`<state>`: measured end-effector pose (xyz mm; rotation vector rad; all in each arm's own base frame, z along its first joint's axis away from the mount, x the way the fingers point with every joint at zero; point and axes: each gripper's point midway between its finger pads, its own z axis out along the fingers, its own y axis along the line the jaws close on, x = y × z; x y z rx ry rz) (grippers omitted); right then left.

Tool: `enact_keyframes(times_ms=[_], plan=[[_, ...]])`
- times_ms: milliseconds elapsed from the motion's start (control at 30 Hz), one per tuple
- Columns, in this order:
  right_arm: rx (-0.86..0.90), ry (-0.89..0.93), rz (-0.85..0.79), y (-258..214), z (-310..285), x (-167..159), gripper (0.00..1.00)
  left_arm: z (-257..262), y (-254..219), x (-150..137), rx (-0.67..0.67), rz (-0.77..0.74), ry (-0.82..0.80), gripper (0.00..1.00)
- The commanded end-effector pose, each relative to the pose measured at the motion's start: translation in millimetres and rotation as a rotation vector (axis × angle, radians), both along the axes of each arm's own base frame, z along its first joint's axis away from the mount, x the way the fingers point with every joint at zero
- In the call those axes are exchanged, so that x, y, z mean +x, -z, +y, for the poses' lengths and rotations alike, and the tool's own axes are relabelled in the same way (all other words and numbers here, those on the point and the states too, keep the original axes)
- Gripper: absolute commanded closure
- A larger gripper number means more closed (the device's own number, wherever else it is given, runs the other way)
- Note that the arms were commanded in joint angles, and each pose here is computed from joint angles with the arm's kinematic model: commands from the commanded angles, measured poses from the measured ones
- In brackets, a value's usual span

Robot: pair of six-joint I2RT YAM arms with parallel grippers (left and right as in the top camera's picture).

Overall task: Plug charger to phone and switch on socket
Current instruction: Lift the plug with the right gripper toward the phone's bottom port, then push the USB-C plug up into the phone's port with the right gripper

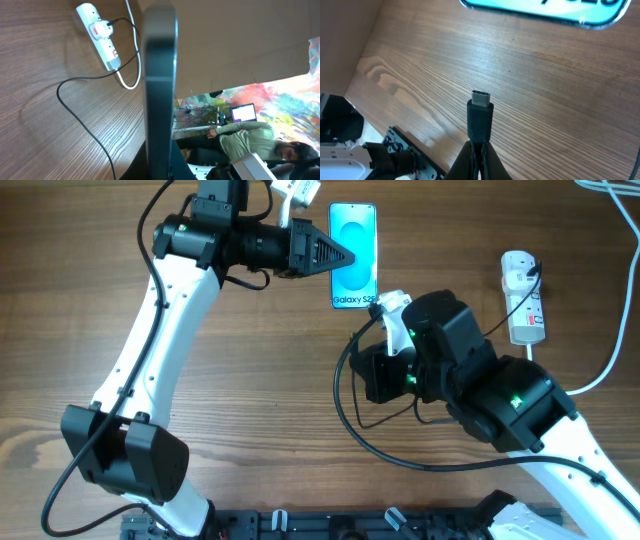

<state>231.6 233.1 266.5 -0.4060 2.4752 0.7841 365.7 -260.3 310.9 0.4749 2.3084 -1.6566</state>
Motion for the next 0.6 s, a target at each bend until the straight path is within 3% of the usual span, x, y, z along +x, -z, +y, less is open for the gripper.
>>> enact_keyframes(times_ms=[0,167,300,567], plan=[[0.019,0.005,-0.013,-5.4,5.2,5.3,0.96,1.9,-30.1,-12.9,-0.056,-0.118,0.050,0.96],[-0.054,0.032,0.032,21.9,8.5,20.3,0.96,2.2,-29.0,-13.0,-0.051,-0.140,0.056,0.96],[-0.075,0.054,0.018,23.8,6.0,26.3,0.96,10.8,-6.1,-4.9,0.077,-0.153,-0.008,0.96],[-0.069,0.043,-0.003,22.0,9.4,30.1,0.96,10.1,-7.0,-10.1,0.067,-0.141,0.010,0.96]])
